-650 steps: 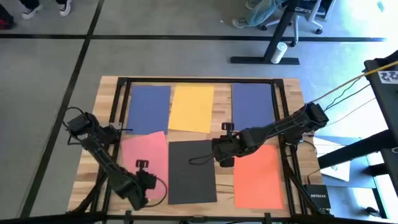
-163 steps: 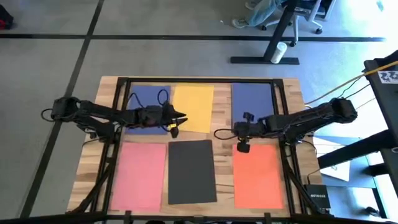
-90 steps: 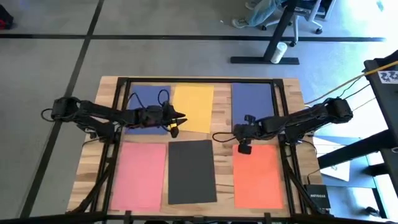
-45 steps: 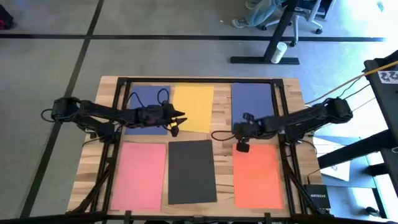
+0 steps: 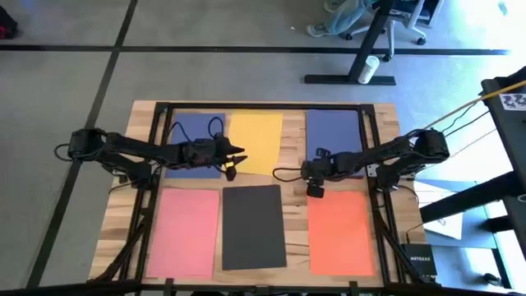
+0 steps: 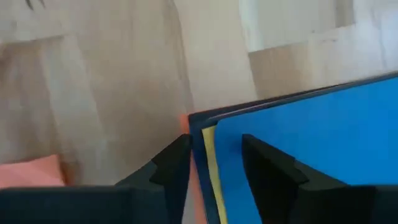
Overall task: Organize paper
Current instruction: Stack the blue paper on top of the other blue paper
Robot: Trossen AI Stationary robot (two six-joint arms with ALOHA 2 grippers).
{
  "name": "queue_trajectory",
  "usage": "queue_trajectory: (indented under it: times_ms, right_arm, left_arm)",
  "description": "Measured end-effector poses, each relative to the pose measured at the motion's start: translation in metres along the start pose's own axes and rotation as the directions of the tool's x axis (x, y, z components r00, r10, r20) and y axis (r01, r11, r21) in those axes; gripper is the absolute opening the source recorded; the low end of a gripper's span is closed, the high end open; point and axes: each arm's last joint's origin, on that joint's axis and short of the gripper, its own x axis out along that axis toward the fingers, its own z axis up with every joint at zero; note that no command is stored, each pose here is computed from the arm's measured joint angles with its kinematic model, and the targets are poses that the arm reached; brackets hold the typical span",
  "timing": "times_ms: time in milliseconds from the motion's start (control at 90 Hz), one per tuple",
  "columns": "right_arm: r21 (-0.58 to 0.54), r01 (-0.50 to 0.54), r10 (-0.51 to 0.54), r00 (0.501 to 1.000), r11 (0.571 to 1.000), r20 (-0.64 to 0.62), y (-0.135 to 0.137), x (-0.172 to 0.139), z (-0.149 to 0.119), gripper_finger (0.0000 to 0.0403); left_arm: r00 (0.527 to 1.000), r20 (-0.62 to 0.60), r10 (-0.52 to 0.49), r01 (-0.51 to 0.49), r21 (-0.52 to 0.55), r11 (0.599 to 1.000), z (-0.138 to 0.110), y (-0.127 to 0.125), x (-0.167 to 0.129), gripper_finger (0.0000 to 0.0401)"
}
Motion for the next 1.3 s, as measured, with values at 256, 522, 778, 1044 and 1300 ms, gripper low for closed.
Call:
queue_trajectory:
  times_ms: [256, 522, 778, 1044, 1300]
  right_arm:
    - [0.012, -0.104, 0.104, 0.995, 0.994, 0.006, 0.002, -0.007, 0.007, 0.0147]
    - [0.006, -0.078, 0.078, 0.997, 0.997, 0.001, 0.001, -0.008, 0.009, 0.0147]
    - [0.033, -0.061, 0.06, 0.997, 0.998, 0.038, -0.004, -0.023, 0.007, 0.0147]
    - [0.084, -0.059, 0.059, 0.998, 0.995, 0.007, -0.016, -0.013, 0.005, 0.0147]
    - [0.074, -0.084, 0.085, 0.996, 0.994, -0.01, -0.017, -0.005, 0.003, 0.0147]
  left_arm:
    - [1.0, 0.0, 0.0, 0.0, -0.002, 1.0, 0.0, 0.0, 0.0, 0.0125]
    - [1.0, -0.001, 0.0, 0.0, -0.004, 1.0, 0.0, 0.0, 0.0, 0.0125]
    - [1.0, 0.0, -0.001, 0.001, -0.004, 1.0, 0.0, 0.0, 0.0, 0.0125]
    - [1.0, 0.001, -0.001, 0.001, -0.007, 1.0, 0.0, 0.0, 0.0, 0.0125]
    - [1.0, -0.028, 0.006, -0.006, -0.011, 1.0, -0.003, 0.001, 0.0, 0.0125]
